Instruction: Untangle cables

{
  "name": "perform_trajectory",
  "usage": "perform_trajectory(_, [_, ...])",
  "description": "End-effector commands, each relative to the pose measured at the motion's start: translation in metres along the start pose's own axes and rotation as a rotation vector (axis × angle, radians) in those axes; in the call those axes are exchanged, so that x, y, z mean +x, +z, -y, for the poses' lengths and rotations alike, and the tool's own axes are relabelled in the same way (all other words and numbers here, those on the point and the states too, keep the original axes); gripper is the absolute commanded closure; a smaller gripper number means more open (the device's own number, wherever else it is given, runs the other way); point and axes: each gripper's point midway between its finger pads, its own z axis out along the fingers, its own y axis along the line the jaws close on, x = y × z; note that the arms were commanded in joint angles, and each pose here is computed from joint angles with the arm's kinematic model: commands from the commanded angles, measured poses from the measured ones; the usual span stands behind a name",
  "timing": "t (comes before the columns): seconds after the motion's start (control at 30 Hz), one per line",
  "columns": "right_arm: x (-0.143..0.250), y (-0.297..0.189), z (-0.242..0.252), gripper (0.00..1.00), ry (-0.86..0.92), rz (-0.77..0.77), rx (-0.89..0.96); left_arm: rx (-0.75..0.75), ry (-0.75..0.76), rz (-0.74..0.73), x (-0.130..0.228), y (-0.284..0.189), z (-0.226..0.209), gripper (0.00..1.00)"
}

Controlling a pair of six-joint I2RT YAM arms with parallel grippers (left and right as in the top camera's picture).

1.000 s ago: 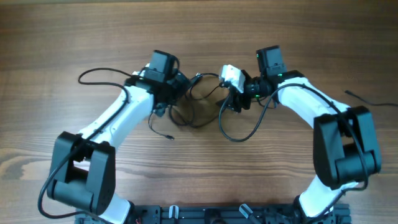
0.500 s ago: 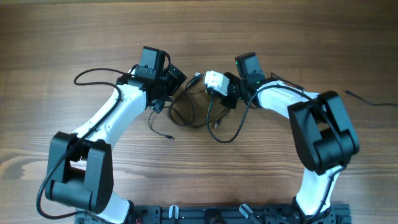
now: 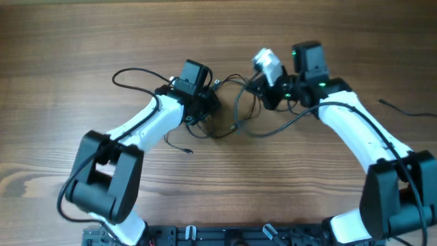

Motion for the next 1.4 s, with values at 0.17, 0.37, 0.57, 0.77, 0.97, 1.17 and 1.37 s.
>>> perform_trajectory(0.17, [-0.085,-0.155,-0.024,0.96,-0.037,0.351,0.201,0.007,0.023,0.117,-0.032,0.018,0.000,0.96])
perform_trajectory(0.37, [-0.074,-0.358,0.028,0.96,0.174,0.625,1.034,0.043,-0.199,0.193,-0.110,-0.046,-0.058,0.96])
perform_trajectory(0.57, [-0.009,-0.427,0.060,0.96,0.566,0.711,1.369,-0.039,-0.376,0.117,-0.113,-0.059,-0.119,0.96])
perform_trajectory(0.77, [0.030,-0.426,0.089,0.96,0.782,0.663,1.479,-0.335,-0.604,0.196,-0.100,-0.072,-0.182,0.96])
perform_trajectory(0.97, [0.036,-0.464,0.064,0.96,0.776,0.732,1.658,-0.590,-0.571,0.363,-0.109,-0.099,-0.227,0.96])
perform_trajectory(1.17, [0.049,-0.462,0.059,0.96,0.875,0.765,1.660,-0.590,-0.640,0.455,-0.126,-0.096,-0.236,0.96])
perform_trajectory(1.37, [0.006,-0.256,0.045,0.96,0.994,0.466,0.459,-0.387,-0.742,0.178,-0.095,-0.044,-0.199,0.96])
